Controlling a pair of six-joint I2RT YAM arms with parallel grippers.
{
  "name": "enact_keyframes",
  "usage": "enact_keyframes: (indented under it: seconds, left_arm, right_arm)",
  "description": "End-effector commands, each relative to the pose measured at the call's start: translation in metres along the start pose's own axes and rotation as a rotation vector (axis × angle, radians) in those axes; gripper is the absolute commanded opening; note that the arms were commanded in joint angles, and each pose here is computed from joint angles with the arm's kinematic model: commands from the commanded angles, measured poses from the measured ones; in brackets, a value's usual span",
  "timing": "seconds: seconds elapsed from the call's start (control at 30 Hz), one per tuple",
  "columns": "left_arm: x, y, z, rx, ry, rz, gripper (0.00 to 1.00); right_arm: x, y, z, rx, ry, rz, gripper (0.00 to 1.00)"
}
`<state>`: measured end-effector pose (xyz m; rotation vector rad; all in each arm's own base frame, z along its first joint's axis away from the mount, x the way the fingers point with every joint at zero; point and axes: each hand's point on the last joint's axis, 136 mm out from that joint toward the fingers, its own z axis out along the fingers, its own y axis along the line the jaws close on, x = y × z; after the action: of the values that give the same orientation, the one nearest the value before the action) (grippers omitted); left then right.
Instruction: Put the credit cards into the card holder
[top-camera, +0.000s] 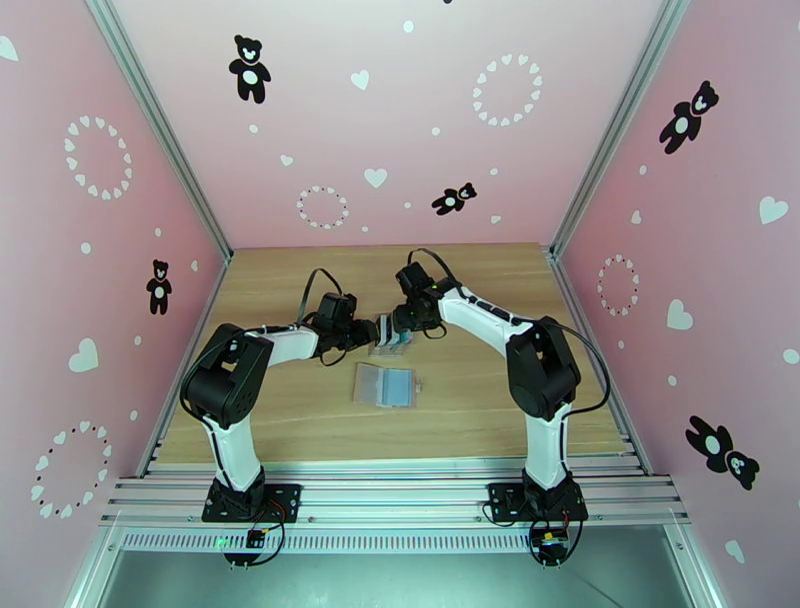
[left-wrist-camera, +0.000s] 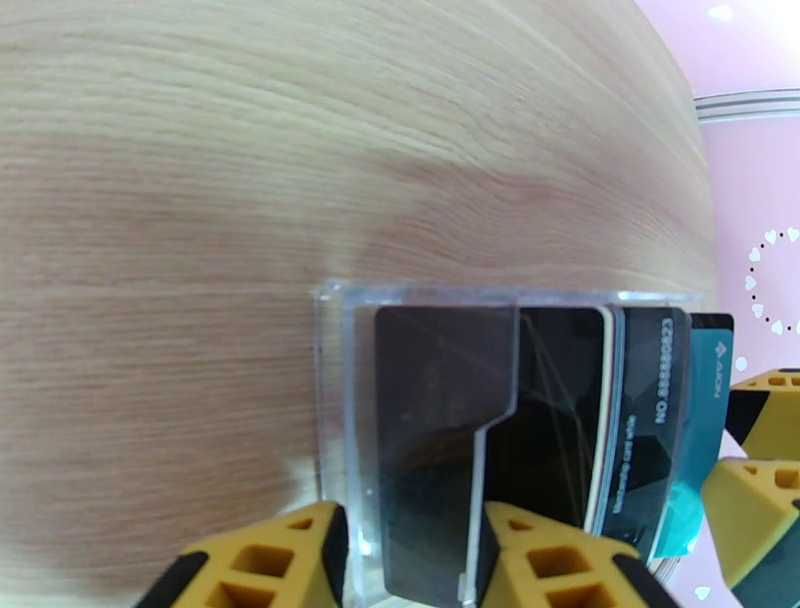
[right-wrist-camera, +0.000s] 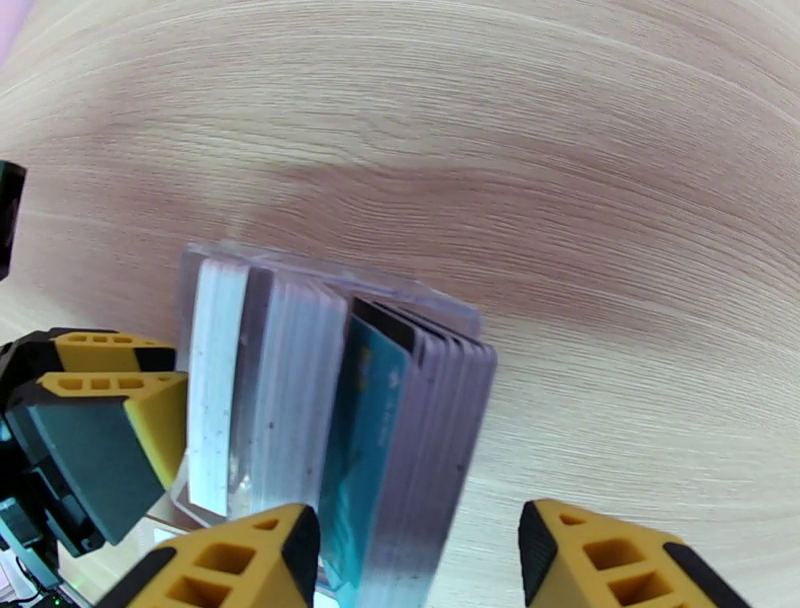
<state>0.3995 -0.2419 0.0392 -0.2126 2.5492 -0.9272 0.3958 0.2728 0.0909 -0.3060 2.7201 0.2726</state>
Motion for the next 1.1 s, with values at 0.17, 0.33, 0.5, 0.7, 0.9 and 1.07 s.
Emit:
enact_keyframes:
  seconds: [0.17,0.33,0.5,0.7,0.9,1.07]
  left_arm:
    - [-0.001,0.028,0.000,-0.113,0.010,-0.022,0.42]
    - [-0.003,0.033,-0.004,-0.157,-0.008,-0.008,0.42]
    - [-0.004,0.033,-0.004,-0.157,-0.005,-0.004,0.42]
    - [-0.003,0.032,-0.003,-0.150,0.002,-0.004,0.42]
    - [-0.002,0.031,-0.002,-0.144,0.007,-0.007,0.42]
    - [-0.003,0.030,-0.002,-0.141,0.005,-0.004,0.42]
  right_arm:
    - [0.000,-0.007,0.001,0.035,0.005,-0.005,0.58]
    - [-0.006,-0.006,0.007,0.039,0.010,-0.007,0.58]
    - [-0.011,-0.008,0.014,-0.006,0.023,0.029,0.58]
    - [-0.010,-0.006,0.022,-0.062,0.045,0.055,0.58]
    - [-0.009,-0.003,0.029,-0.121,0.062,0.082,0.58]
    - [-0.005,-0.002,0.034,-0.129,0.078,0.085,0.58]
